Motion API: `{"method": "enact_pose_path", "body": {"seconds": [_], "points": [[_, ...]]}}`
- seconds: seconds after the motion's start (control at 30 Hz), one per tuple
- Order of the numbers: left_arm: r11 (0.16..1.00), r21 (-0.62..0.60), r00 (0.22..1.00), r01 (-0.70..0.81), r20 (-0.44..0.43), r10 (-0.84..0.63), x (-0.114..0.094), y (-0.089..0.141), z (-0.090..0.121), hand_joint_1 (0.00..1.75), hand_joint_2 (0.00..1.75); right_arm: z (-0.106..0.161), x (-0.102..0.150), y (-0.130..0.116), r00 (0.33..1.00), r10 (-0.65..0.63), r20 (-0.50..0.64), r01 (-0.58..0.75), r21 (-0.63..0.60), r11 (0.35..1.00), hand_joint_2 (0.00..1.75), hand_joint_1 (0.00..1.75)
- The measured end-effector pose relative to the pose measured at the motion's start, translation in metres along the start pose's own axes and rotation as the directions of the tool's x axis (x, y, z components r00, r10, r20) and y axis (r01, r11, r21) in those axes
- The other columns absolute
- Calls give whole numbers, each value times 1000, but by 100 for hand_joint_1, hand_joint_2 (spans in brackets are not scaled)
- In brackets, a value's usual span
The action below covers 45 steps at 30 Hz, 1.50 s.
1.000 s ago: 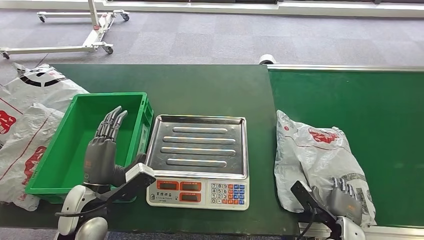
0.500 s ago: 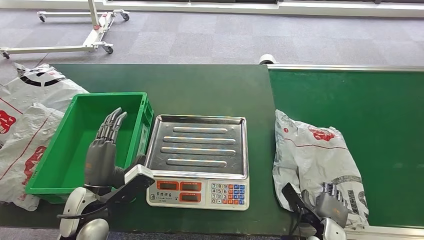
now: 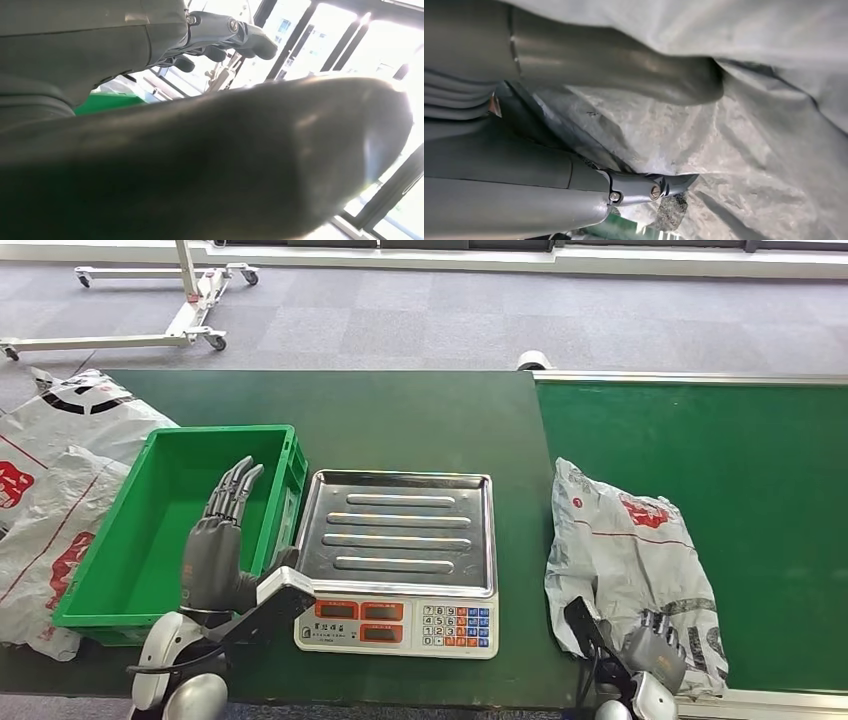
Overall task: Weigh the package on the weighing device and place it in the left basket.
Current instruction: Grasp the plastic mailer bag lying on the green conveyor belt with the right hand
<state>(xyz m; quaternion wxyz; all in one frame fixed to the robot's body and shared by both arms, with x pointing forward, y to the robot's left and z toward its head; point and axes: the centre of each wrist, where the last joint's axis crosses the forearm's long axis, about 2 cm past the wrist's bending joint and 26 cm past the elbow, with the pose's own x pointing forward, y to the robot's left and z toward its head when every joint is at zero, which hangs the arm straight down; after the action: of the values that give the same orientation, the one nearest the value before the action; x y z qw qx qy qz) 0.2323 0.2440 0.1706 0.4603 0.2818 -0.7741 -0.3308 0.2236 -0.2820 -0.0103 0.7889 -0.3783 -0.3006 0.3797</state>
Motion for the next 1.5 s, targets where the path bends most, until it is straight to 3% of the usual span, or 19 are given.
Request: {"method": "enact_pose_path", "body": {"seconds": [0.13,0.53,0.73,1.03,1.17,1.3,1.5], "points": [[1000,6,1000,-4,1,4,1,0,-6,0,0,-3,8,5,1000,7,4,-7,41,999,175,175],[1000,15,1000,-3,-5,3,7,0,-6,0,0,-6,20,6,996,84,27,-83,-18,996,175,175],[1000,13,1000,-4,0,4,9,1,-2,0,0,-5,22,-8,995,-7,104,17,-89,996,175,175],[1000,13,1000,-10,18,10,9,1,-2,0,0,-7,24,-54,956,-181,231,224,-178,958,175,175],[1000,9,999,-17,42,17,9,1,-5,0,0,-17,37,-92,918,-199,343,277,-196,941,175,175],[1000,5,998,-21,53,20,9,2,-10,0,0,-29,61,-155,906,-127,403,253,-277,927,175,175],[1000,1,998,-13,54,13,7,1,-12,0,0,-34,91,-219,885,-15,465,211,-371,904,175,175]]}}
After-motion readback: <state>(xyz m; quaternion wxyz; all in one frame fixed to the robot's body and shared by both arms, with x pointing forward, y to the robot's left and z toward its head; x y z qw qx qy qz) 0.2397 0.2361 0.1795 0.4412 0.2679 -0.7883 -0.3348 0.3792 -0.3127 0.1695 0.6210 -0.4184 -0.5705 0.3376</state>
